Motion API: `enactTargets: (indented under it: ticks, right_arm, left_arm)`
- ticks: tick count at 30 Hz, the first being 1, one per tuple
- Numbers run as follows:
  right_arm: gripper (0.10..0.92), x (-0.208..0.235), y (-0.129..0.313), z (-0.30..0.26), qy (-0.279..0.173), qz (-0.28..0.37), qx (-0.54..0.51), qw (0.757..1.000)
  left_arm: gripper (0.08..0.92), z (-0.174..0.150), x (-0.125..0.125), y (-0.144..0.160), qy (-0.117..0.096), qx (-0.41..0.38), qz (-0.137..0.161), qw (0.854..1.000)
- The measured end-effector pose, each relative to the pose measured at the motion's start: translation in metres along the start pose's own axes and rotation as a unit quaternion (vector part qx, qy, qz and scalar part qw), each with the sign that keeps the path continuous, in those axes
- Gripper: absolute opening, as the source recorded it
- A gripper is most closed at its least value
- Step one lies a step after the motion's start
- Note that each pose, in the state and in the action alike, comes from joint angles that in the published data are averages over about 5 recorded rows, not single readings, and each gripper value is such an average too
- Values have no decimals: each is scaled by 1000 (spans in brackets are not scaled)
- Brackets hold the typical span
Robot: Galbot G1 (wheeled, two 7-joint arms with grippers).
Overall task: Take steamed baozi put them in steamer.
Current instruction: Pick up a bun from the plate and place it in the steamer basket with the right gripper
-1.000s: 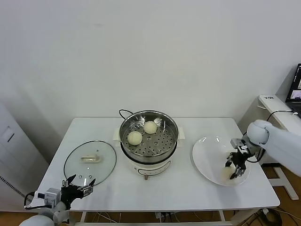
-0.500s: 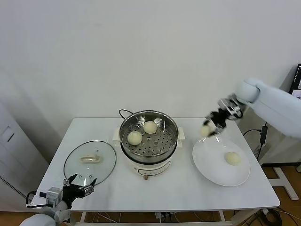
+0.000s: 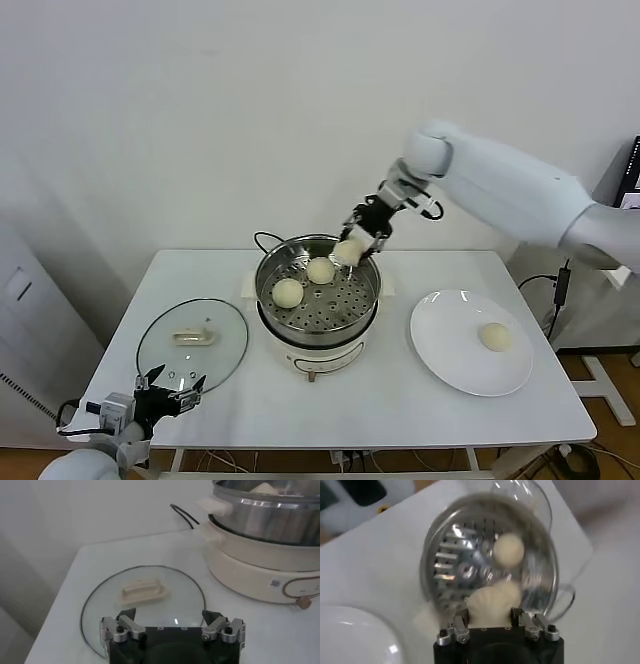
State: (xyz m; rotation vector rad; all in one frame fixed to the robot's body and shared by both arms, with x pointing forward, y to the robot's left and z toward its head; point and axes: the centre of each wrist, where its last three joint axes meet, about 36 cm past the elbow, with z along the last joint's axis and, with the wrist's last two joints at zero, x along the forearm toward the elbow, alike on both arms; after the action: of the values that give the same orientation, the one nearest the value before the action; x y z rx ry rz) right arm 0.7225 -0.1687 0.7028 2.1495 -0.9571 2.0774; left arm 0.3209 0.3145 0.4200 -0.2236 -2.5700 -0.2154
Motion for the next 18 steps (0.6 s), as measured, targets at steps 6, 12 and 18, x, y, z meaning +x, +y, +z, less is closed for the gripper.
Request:
enactTargets:
  ticks: [6,12,18]
  right_arm:
    - [518,-24,-27,-28,-22,-22,105,994]
    - [518,-46,-39,-49,-31,-46,177,983]
    - [518,-70,-38,-62,-38,-70,221,972]
  left_arm:
    - [823,-2,-2,1,0,-4,0,1000]
    - [823,-3,-4,2,1,-6,0,1000]
    - [823,-3,-5,3,2,-5,0,1000]
